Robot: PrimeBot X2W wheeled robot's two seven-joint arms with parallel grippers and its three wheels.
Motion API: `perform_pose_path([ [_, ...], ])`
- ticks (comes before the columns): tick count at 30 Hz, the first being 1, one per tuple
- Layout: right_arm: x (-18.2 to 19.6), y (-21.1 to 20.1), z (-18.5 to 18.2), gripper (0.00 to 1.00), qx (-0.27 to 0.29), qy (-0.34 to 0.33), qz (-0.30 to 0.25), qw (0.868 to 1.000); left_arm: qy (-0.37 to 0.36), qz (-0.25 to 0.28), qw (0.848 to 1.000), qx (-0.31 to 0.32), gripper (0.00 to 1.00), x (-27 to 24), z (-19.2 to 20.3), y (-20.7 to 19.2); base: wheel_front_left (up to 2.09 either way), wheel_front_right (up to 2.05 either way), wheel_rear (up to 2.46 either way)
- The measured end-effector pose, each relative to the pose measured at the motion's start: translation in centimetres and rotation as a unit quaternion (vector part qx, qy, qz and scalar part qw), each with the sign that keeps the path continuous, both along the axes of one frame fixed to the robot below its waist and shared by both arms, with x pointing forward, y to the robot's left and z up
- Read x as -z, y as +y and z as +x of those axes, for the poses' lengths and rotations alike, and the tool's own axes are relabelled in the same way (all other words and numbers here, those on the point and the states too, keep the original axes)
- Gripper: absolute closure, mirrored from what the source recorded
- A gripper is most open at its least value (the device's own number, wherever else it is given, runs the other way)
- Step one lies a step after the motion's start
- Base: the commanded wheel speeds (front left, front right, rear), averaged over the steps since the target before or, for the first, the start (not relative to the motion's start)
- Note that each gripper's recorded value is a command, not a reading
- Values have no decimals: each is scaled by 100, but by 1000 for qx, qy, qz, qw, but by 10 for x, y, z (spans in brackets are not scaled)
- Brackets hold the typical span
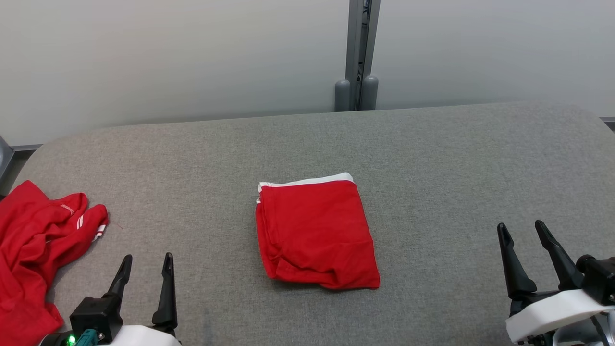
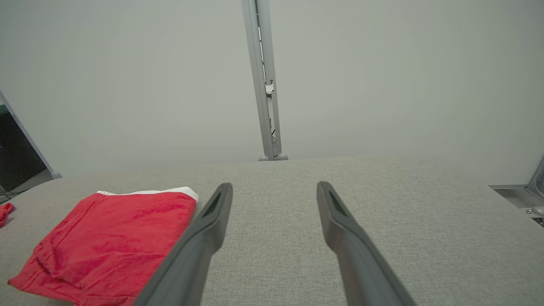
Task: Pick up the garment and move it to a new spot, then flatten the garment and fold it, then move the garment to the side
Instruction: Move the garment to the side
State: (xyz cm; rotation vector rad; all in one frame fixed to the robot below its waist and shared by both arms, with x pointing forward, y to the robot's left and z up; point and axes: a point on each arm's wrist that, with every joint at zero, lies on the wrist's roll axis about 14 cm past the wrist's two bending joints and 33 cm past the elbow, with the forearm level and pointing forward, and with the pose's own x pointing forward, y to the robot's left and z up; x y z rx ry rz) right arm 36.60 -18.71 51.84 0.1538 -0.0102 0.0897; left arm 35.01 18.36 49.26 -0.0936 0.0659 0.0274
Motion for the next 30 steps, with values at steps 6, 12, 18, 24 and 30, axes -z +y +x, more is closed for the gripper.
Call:
perform_pose_path([
  [6,5,2,5,0,-6,8,-2,1000,3,-1,1000,0,0,2,3,0,0,0,0],
  [12,18,23,31,0,-45,32,0,998,-7,0,1000,14,0,-1,24,-9,0,0,0],
  [18,58,72,52,0,-115,92,23,989,-15,-4,1000,11,0,1,41,-10,0,0,0],
  [24,98,127,60,0,-183,156,51,969,-7,-4,1000,-6,0,12,45,1,0,0,0],
  [30,140,160,53,0,-242,243,39,939,5,-2,1000,-25,0,24,44,13,0,0,0],
])
